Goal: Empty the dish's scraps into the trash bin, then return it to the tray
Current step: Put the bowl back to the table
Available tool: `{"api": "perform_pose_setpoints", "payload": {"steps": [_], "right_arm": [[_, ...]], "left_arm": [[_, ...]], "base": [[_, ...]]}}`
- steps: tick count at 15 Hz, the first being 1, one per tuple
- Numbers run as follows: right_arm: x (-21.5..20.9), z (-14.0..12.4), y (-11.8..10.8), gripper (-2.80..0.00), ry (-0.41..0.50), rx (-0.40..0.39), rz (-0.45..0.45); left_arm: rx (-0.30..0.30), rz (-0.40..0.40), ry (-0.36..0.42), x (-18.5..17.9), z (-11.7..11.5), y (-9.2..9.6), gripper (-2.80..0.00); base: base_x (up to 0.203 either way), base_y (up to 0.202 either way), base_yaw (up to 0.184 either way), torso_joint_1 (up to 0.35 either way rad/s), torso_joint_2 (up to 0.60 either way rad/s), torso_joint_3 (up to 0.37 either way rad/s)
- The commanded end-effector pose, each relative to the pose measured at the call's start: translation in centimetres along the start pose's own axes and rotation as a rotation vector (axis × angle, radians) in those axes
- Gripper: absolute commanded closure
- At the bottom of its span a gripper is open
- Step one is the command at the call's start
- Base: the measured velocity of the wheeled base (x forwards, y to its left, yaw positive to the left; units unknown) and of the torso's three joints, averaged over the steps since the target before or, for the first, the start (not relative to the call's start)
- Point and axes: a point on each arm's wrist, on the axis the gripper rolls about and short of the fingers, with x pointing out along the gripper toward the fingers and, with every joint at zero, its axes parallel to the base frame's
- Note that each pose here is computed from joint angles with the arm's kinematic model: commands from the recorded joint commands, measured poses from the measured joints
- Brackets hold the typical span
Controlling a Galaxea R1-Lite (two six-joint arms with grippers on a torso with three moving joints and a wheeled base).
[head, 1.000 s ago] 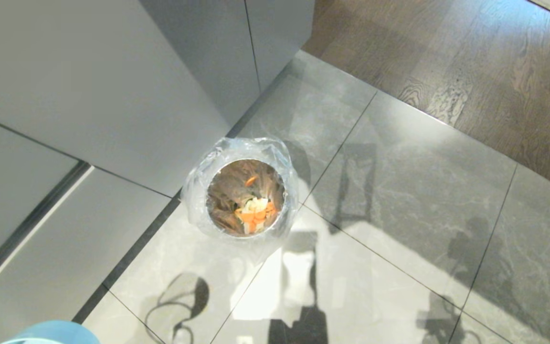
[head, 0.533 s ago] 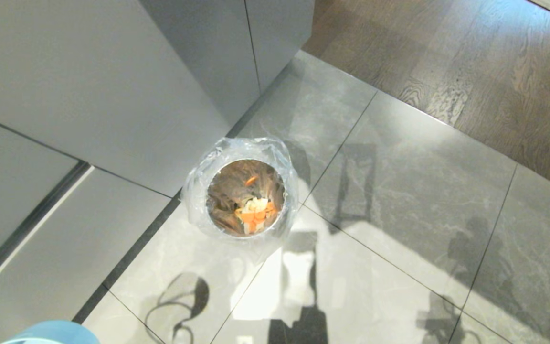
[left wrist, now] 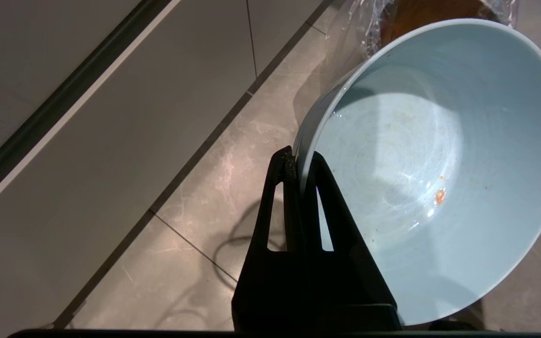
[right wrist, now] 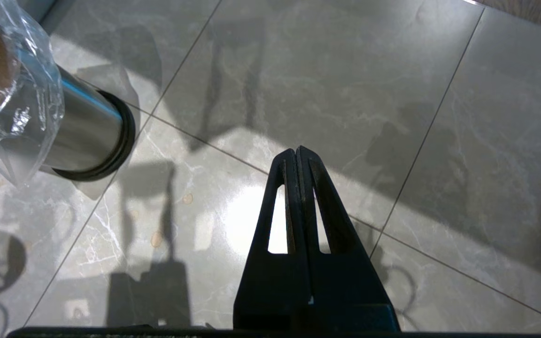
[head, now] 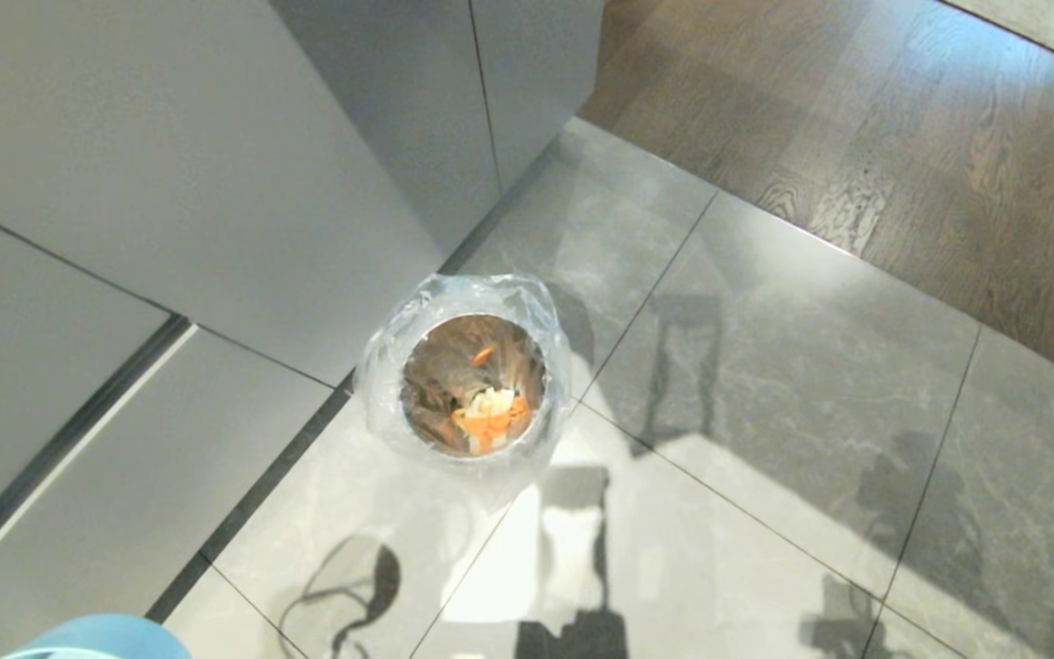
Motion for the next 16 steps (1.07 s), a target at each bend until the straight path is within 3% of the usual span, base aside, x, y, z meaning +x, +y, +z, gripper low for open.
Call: {"api": "perform_pose_setpoints", "payload": {"steps": [1,16], "right_arm": [[0.01,0.01,0.00,0.00,0.000,0.000,0.000],[0.00,0.00,0.00,0.00,-0.001,0.000,0.000]], "left_arm": [[-0.001,0.001,-0.002,0.01,0.02,0.00,0.00],[-0.004,0.001,-0.001,0.01,0.02,0.00,0.00]], "base": [[0.000,0.000,0.000,-0.002,0.00,0.192],[0.000,0.000,0.000,0.001,0.00,0.202]]}}
